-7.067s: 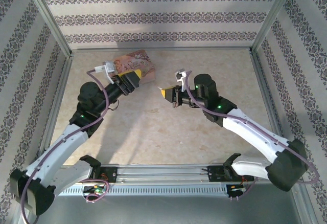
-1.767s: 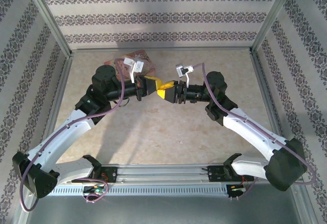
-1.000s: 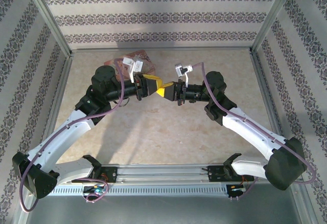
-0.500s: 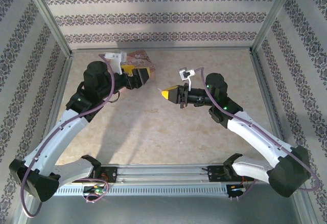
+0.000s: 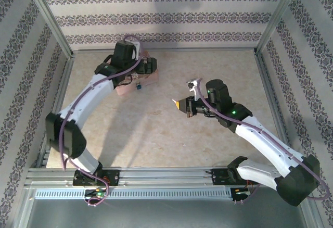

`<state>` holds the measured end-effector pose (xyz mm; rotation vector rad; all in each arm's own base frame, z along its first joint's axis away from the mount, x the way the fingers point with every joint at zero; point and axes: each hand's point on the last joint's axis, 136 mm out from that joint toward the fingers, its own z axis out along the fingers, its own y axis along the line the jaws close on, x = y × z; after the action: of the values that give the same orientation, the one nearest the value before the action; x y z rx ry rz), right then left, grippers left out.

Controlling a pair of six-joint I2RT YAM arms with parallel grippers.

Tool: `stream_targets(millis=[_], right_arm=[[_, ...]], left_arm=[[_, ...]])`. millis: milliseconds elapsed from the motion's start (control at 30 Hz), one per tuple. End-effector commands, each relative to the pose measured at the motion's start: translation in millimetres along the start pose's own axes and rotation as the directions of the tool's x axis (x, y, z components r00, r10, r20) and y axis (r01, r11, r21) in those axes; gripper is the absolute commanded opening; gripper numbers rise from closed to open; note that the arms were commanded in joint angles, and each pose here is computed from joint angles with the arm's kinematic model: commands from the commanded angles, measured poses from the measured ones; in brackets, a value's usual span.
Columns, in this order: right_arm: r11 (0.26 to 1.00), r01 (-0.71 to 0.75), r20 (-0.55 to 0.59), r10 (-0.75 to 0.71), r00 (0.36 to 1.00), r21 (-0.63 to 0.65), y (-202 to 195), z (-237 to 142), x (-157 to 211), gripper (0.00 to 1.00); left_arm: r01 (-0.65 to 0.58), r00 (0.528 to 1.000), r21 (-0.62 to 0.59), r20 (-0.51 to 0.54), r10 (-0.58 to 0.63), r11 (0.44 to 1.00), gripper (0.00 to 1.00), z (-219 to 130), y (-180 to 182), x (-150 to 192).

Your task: Unlock the padlock with the key

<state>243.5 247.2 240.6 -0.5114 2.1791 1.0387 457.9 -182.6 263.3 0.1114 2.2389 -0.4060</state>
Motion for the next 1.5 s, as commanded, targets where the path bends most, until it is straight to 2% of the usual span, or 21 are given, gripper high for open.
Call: stream_targets(millis=[0,233,633,1067,1467], right_arm=[[0.996,0.03,-0.007,-0.029,1.0,0.088,-12.5,-10.0,5.0,0.0],[0.992,0.026,-0.03,-0.023,0.999,0.125,-21.7,-11.7,18.2,0.0],[0.99,0.019,-0.059,-0.011,0.998,0.138,-28.8,-5.9,26.8,0.0],[0.988,0.015,-0.068,-0.004,0.998,0.154,-33.2,-5.3,30.4,0.0],[0.984,-0.024,-0.048,0.033,0.998,0.175,-43.0,-13.5,28.0,0.0]], left_arm=[[-0.062,0.996,-0.074,-0.072,0.057,0.995,0.99,19.9,17.9,4.7],[-0.065,0.984,-0.077,-0.17,0.051,0.995,0.99,79.5,22.7,11.2],[-0.107,0.95,-0.089,-0.302,0.075,0.99,0.99,137.8,30.7,23.4],[-0.116,0.906,-0.07,-0.417,0.076,0.991,0.99,162.9,35.7,54.6],[-0.121,0.874,-0.015,-0.476,0.099,0.993,0.99,150.0,11.0,88.0]])
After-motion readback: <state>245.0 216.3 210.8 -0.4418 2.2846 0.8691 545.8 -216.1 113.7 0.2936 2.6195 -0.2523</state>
